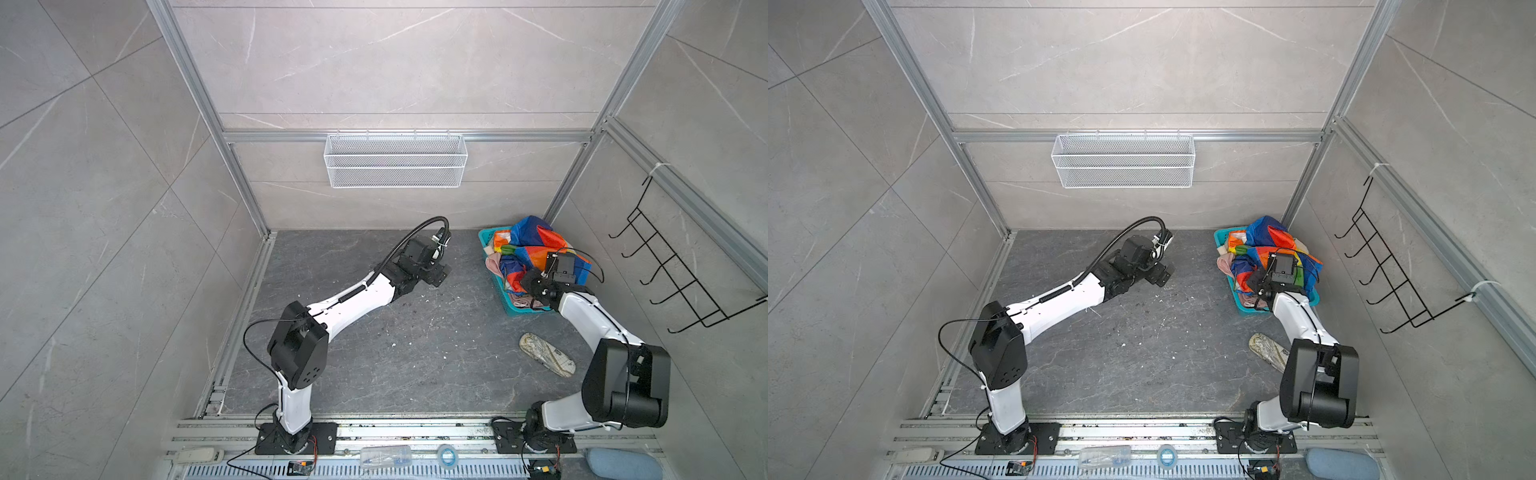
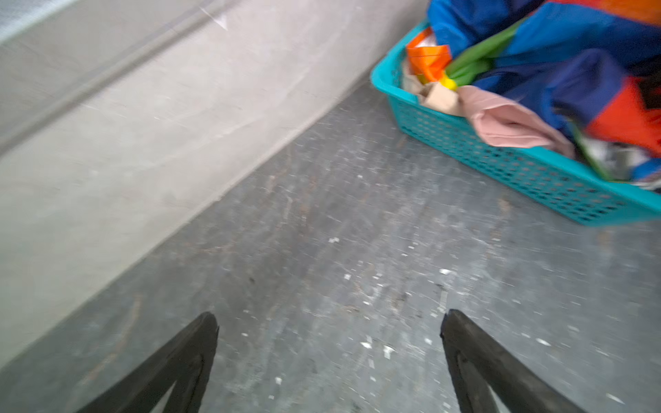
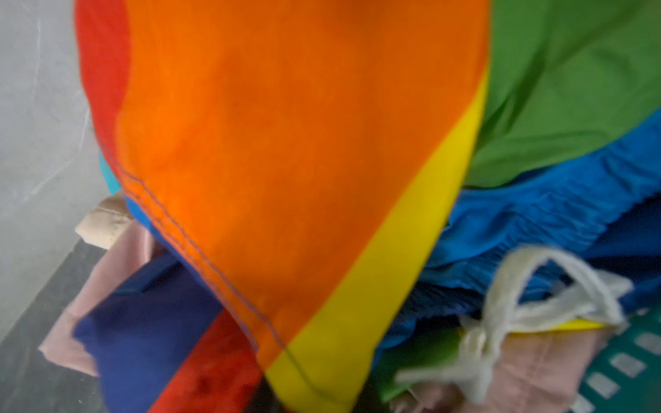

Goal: Fold and stack the shorts
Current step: 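Lift the rainbow shorts with the right gripper while the left arm moves inward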

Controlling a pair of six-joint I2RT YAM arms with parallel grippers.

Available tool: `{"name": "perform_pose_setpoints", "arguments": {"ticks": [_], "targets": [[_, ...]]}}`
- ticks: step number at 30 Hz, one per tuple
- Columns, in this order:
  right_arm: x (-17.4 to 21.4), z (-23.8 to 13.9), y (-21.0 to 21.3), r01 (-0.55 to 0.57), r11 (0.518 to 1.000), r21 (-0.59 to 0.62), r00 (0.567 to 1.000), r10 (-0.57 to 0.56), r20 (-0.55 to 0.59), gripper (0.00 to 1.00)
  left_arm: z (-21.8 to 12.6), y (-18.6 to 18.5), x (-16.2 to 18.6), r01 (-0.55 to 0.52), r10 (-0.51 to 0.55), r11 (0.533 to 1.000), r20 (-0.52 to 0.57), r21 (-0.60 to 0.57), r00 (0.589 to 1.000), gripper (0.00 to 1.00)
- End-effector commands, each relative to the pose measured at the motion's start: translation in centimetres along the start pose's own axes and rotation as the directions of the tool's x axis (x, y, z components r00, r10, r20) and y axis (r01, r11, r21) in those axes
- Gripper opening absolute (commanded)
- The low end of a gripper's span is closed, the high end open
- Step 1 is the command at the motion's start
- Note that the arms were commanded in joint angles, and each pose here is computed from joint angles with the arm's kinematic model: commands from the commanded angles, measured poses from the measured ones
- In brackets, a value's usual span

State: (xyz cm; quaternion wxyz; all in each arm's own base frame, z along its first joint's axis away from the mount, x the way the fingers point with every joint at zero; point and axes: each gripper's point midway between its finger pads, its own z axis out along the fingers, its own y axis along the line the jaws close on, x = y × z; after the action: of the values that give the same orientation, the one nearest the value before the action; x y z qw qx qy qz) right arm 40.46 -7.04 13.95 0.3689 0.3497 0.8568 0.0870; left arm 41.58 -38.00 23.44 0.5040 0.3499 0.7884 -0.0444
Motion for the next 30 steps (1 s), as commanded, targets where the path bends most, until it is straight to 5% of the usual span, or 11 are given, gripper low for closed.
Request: {"name": "perform_pose_setpoints", "arguments": {"ticks": [1, 13, 16, 19, 21, 25, 28, 30], "targets": [[-3.6, -3.6, 3.0, 0.027, 0.996, -0.087, 0.994, -0.017, 0.107, 0.07, 0.1, 4.6, -1.2, -0.02, 0.024, 0.964, 0.014, -0.264, 1.0, 1.0], [-9.9, -13.9, 14.1, 0.183, 0.94, -0.288, 0.962, -0.111, 0.251, 0.0, -3.7, 6.7, -2.7, 0.052, -0.053, 0.952, 0.004, -0.302, 0.999, 1.0], [-8.6, -17.8, 20.5, 0.312, 0.884, -0.349, 0.929, -0.207, 0.306, 0.0, -6.2, 8.6, -2.4, 0.085, -0.111, 0.933, -0.053, -0.349, 0.992, 1.0], [-5.0, -22.9, 28.4, 0.458, 0.756, -0.468, 0.88, -0.313, 0.357, 0.0, -9.8, 11.1, -1.9, 0.173, -0.205, 0.9, -0.036, -0.4, 0.978, 1.0], [-1.8, -26.3, 33.1, 0.542, 0.658, -0.523, 0.838, -0.377, 0.394, 0.0, -12.4, 13.2, -0.8, 0.32, -0.344, 0.871, 0.003, -0.374, 0.939, 1.0], [6.9, -28.2, 38.8, 0.646, 0.491, -0.585, 0.755, -0.523, 0.395, 0.0, -17.1, 17.6, 2.6, 0.647, -0.645, 0.718, 0.105, -0.255, 0.757, 1.0], [13.5, -24.5, 39.5, 0.675, 0.457, -0.58, 0.708, -0.621, 0.335, 0.0, -20.2, 19.6, 5.5, 0.769, -0.748, 0.605, 0.182, -0.206, 0.638, 1.0], [17.0, -20.7, 38.6, 0.649, 0.486, -0.585, 0.718, -0.645, 0.261, 0.02, -21.9, 20.3, 7.7, 0.811, -0.788, 0.545, 0.202, -0.211, 0.582, 1.0]]}}
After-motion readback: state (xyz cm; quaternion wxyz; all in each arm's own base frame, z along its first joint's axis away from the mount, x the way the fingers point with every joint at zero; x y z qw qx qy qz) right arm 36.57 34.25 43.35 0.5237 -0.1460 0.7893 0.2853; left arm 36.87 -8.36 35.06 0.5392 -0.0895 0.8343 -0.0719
